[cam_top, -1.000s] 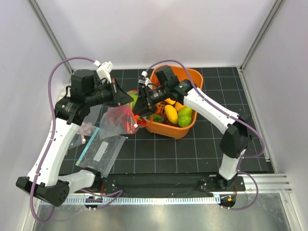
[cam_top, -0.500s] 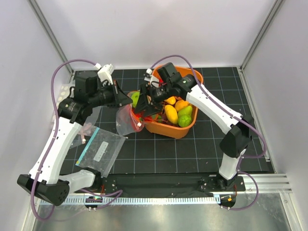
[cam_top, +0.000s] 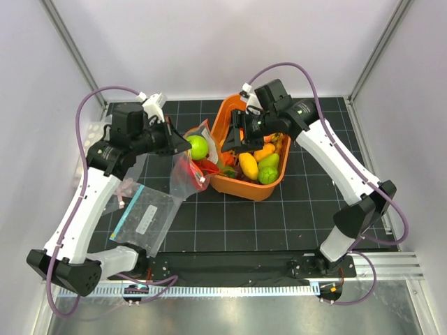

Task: Place the food in the zip-top bag and seal the zipper
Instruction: Zip the zipper food storage bag at the center of the board.

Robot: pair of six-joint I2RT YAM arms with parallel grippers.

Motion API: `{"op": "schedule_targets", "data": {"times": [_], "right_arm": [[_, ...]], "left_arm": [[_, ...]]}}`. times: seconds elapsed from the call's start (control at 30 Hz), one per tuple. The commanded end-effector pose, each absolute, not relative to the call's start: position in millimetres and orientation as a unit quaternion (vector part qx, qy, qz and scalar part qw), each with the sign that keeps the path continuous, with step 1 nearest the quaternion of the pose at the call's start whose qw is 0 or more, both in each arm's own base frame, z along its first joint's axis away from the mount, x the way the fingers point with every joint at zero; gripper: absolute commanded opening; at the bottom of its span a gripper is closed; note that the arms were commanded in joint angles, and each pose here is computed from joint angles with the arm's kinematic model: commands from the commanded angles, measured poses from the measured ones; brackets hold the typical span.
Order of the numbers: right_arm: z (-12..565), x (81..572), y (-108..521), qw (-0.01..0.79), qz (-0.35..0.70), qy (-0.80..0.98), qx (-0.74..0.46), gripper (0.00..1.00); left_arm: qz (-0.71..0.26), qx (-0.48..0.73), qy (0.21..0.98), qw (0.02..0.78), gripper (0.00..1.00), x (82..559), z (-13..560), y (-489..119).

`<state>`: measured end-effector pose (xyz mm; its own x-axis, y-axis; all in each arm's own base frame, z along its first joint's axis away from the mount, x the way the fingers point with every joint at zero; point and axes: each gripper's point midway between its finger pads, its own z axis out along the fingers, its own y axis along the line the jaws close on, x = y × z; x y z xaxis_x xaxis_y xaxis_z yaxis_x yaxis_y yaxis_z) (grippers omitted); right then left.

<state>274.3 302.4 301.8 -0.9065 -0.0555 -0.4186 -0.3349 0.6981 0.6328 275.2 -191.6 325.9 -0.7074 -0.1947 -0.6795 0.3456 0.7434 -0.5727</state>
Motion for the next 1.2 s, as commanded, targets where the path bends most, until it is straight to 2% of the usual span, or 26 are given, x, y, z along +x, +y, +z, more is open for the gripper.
{"op": "schedule_targets", "data": {"times": [0.0, 0.3, 0.37, 0.43, 0.53, 0.57, 0.6, 0.63, 0.67, 0.73, 0.83, 0.87, 0.93, 1.03, 1.07, 1.17], "right_arm": [[291, 273, 296, 0.191, 0.347, 0.911, -0.113, 0.62], [274, 278, 320, 0.164, 0.374, 0.906, -0.114, 0.61], [268, 277, 325, 0.157, 0.373, 0.907, -0.117, 0.57], [262, 279, 332, 0.153, 0.372, 0.908, -0.12, 0.51], [253, 279, 343, 0.148, 0.367, 0.91, -0.127, 0.36], [254, 280, 346, 0.152, 0.367, 0.909, -0.13, 0.25], [252, 279, 349, 0.148, 0.367, 0.909, -0.13, 0.19], [250, 281, 353, 0.146, 0.367, 0.909, -0.13, 0.07], [248, 282, 355, 0.146, 0.367, 0.91, -0.129, 0.02], [244, 287, 358, 0.145, 0.366, 0.911, -0.123, 0.01], [242, 293, 365, 0.146, 0.371, 0.909, -0.122, 0.01], [242, 295, 366, 0.147, 0.372, 0.909, -0.122, 0.01], [241, 299, 369, 0.147, 0.373, 0.909, -0.117, 0.01], [231, 306, 372, 0.144, 0.364, 0.914, -0.109, 0.01], [226, 308, 373, 0.139, 0.363, 0.916, -0.102, 0.01], [221, 314, 380, 0.132, 0.375, 0.914, -0.083, 0.01]], "left_arm": [[-0.371, 0.053, 0.828, 0.417, 0.0, 285, 350, -197], [-0.371, 0.053, 0.829, 0.416, 0.0, 286, 350, -197], [-0.37, 0.052, 0.83, 0.414, 0.0, 286, 348, -197], [-0.368, 0.052, 0.832, 0.412, 0.0, 285, 346, -196], [-0.361, 0.048, 0.838, 0.406, 0.01, 282, 339, -194], [-0.359, 0.046, 0.843, 0.398, 0.02, 281, 331, -193], [-0.357, 0.044, 0.846, 0.393, 0.03, 281, 327, -193], [-0.356, 0.043, 0.849, 0.388, 0.04, 280, 323, -193], [-0.354, 0.038, 0.855, 0.378, 0.06, 280, 314, -193], [-0.355, 0.035, 0.86, 0.366, 0.08, 279, 305, -194], [-0.359, 0.027, 0.868, 0.341, 0.16, 278, 290, -197], [-0.361, 0.025, 0.87, 0.335, 0.26, 277, 287, -198], [-0.362, 0.021, 0.874, 0.323, 0.4, 275, 281, -199], [-0.354, 0.016, 0.874, 0.332, 0.51, 273, 283, -194], [-0.355, 0.02, 0.87, 0.342, 0.59, 269, 289, -192], [-0.359, 0.033, 0.864, 0.351, 0.62, 260, 292, -190]]}}
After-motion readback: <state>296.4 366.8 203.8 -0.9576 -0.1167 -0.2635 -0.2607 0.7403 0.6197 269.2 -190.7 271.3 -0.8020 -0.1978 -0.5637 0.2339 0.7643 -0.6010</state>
